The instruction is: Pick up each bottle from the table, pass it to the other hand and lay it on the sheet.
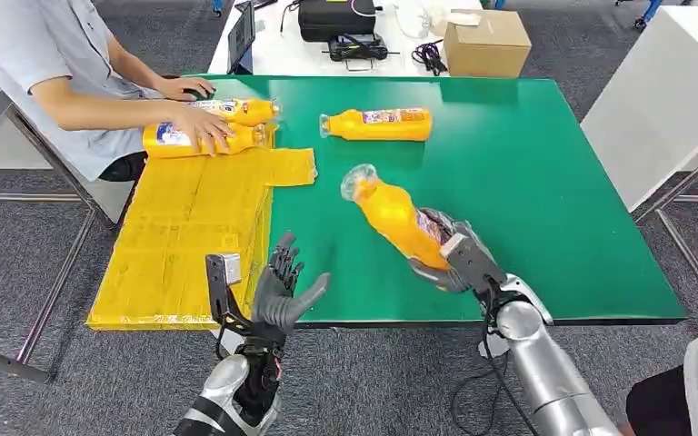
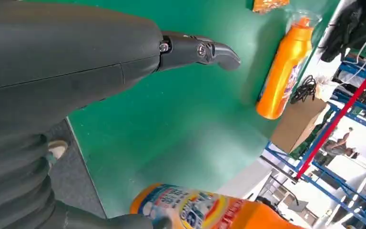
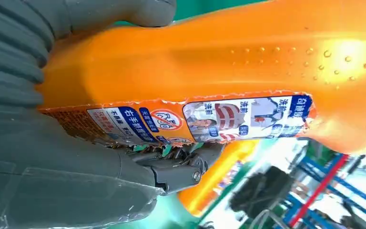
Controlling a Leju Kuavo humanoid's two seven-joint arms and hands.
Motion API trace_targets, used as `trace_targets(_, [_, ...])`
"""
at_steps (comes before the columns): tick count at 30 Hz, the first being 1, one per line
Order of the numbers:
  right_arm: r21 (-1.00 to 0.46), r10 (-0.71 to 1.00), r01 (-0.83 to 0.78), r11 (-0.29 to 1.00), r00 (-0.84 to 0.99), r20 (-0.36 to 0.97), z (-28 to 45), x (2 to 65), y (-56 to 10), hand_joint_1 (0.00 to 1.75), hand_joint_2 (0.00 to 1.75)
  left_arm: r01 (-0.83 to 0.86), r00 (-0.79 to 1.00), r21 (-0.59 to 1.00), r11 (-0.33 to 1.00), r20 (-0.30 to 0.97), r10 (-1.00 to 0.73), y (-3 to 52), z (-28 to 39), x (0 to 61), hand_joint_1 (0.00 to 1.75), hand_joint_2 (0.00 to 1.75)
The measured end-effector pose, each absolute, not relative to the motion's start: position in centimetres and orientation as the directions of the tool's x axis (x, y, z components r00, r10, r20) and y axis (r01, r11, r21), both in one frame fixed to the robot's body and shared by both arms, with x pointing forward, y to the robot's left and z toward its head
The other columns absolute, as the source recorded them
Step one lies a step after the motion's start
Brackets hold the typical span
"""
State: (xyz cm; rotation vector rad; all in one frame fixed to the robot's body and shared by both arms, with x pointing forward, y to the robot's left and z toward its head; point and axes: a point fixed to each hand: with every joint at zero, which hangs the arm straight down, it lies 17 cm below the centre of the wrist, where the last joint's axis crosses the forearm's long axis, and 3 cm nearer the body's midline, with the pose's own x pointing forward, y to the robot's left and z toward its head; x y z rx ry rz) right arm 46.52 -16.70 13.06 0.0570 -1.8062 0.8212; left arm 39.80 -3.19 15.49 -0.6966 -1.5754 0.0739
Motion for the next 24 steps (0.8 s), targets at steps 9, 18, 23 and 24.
trace_targets(9, [-0.494, 0.309, -0.437, 0.752, -0.427, 0.849, 14.6, 46.9, -15.4, 1.75, 1.75, 0.402, 0.059, -0.506, 0.763, 0.846, 0.530, -3.1, 16.4, 39.6, 0.00, 1.75])
trace_targets(18, [-0.476, 0.271, -0.495, 0.727, -0.431, 0.861, 14.3, 46.1, -12.7, 1.75, 1.75, 0.400, -0.087, -0.431, 0.809, 0.860, 0.502, -2.1, 18.9, 40.1, 0.00, 1.75])
trace_targets(23, [-0.482, 0.255, -0.520, 0.705, -0.448, 0.857, 14.5, 45.8, -11.2, 1.75, 1.75, 0.440, -0.106, -0.426, 0.790, 0.849, 0.517, -2.7, 20.3, 39.7, 0.00, 1.75])
trace_targets(24, [-0.484, 0.255, -0.524, 0.701, -0.450, 0.856, 14.6, 45.8, -11.0, 1.75, 1.75, 0.445, -0.108, -0.425, 0.788, 0.848, 0.519, -2.7, 20.4, 39.7, 0.00, 1.75])
